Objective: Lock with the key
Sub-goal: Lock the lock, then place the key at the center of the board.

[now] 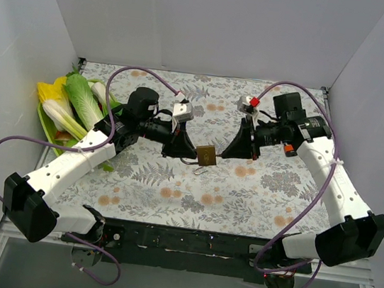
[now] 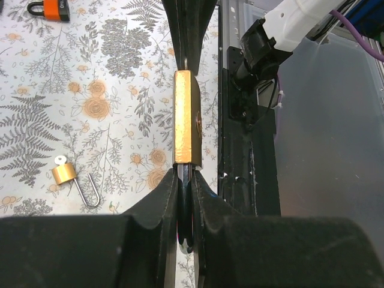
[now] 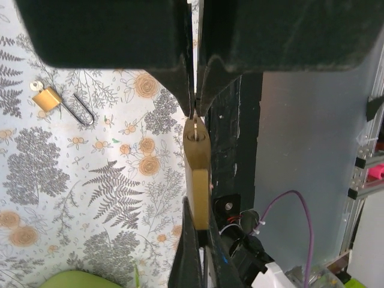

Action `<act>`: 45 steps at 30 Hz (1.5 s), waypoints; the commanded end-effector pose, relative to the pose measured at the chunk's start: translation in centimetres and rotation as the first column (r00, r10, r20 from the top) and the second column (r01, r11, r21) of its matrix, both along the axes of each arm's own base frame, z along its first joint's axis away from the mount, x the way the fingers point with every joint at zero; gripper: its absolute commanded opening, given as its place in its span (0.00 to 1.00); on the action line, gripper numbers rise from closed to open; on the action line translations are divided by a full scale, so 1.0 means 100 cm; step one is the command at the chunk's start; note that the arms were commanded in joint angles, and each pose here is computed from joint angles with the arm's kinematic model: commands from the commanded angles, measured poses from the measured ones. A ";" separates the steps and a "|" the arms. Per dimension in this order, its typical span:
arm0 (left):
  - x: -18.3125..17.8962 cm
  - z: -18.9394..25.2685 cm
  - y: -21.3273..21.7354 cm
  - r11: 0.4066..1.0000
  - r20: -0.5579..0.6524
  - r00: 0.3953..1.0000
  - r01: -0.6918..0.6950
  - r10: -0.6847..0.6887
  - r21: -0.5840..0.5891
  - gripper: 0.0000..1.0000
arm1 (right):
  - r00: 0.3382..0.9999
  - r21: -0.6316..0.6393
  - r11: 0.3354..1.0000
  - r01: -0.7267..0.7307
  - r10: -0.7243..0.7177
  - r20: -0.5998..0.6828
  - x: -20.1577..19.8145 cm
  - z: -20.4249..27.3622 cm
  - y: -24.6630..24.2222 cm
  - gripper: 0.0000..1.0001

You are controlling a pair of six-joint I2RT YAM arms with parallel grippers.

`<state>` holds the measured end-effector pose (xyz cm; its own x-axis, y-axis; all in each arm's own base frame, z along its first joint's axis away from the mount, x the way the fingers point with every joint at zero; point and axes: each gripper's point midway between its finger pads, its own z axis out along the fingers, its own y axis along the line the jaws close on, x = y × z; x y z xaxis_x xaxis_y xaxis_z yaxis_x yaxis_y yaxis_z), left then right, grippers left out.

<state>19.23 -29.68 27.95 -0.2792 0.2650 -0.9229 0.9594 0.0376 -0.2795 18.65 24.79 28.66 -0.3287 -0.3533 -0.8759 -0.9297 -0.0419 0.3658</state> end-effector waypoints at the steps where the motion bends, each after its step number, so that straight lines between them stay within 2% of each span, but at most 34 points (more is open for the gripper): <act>1: 0.002 0.021 0.012 0.998 0.110 0.994 0.004 0.003 -0.060 0.00 | 0.998 0.014 0.999 0.034 -0.033 -0.045 0.005 0.008 -0.019 0.01; 7: 0.008 0.021 0.016 0.998 0.165 0.986 0.016 -0.007 -0.054 0.00 | 0.993 0.003 0.995 0.104 -0.104 -0.054 0.011 0.002 -0.054 0.01; 10: 0.009 0.017 0.016 0.999 0.162 0.987 0.015 -0.007 -0.048 0.00 | 0.979 -0.027 0.979 0.202 -0.202 -0.014 0.027 -0.002 -0.077 0.01; 13: 0.012 0.014 0.016 0.999 0.159 0.987 0.004 0.003 -0.043 0.00 | 0.938 -0.080 0.935 0.347 -0.348 0.004 0.051 -0.020 -0.117 0.01; 14: 0.012 0.012 0.016 0.999 0.153 0.988 0.001 0.005 -0.042 0.00 | 0.903 -0.098 0.900 0.424 -0.429 -0.028 0.061 -0.031 -0.139 0.01; 19: 0.017 0.009 0.013 0.999 0.140 0.990 -0.018 0.024 -0.047 0.00 | 0.776 -0.197 0.768 0.609 -0.628 -0.049 0.084 -0.071 -0.216 0.01; 21: 0.018 0.006 0.013 0.999 0.132 0.991 -0.025 0.031 -0.046 0.00 | 0.664 -0.240 0.662 0.710 -0.742 -0.085 0.094 -0.091 -0.258 0.01; 22: 0.019 0.007 0.012 0.998 0.140 0.990 -0.027 0.034 -0.052 0.00 | 0.588 -0.254 0.591 0.765 -0.803 -0.099 0.093 -0.098 -0.284 0.01; 25: 0.022 0.003 0.011 0.998 0.130 0.990 -0.040 0.047 -0.055 0.00 | 0.432 -0.325 0.446 0.834 -0.894 -0.119 0.090 -0.130 -0.329 0.01; 27: 0.022 0.001 0.011 0.998 0.121 0.992 -0.041 0.048 -0.056 0.00 | 0.369 -0.392 0.382 0.837 -0.923 -0.112 0.082 -0.150 -0.346 0.01; 31: 0.025 -0.004 0.009 0.997 0.111 0.992 -0.047 0.053 -0.055 0.00 | 0.291 -0.443 0.279 0.852 -0.956 -0.043 0.082 -0.187 -0.370 0.01; 34: 0.027 -0.007 0.008 0.997 0.098 0.993 -0.054 0.059 -0.053 0.00 | 0.234 -0.449 0.233 0.863 -0.971 -0.055 0.089 -0.203 -0.377 0.01; 38: 0.027 -0.009 0.009 0.997 0.097 0.993 -0.060 0.065 -0.053 0.00 | 0.185 -0.460 0.195 0.866 -0.980 -0.067 0.094 -0.227 -0.384 0.01; 45: 0.024 -0.017 0.010 0.997 0.085 0.994 -0.062 0.066 -0.048 0.00 | 0.159 -0.432 0.144 0.890 -0.987 -0.003 0.104 -0.240 -0.381 0.01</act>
<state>21.88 -28.32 23.60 -0.2988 0.2671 -0.9162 0.9528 0.1373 -0.2707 27.20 -12.40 4.38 -0.7936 0.2244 -0.5656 -0.0387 0.9091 0.4148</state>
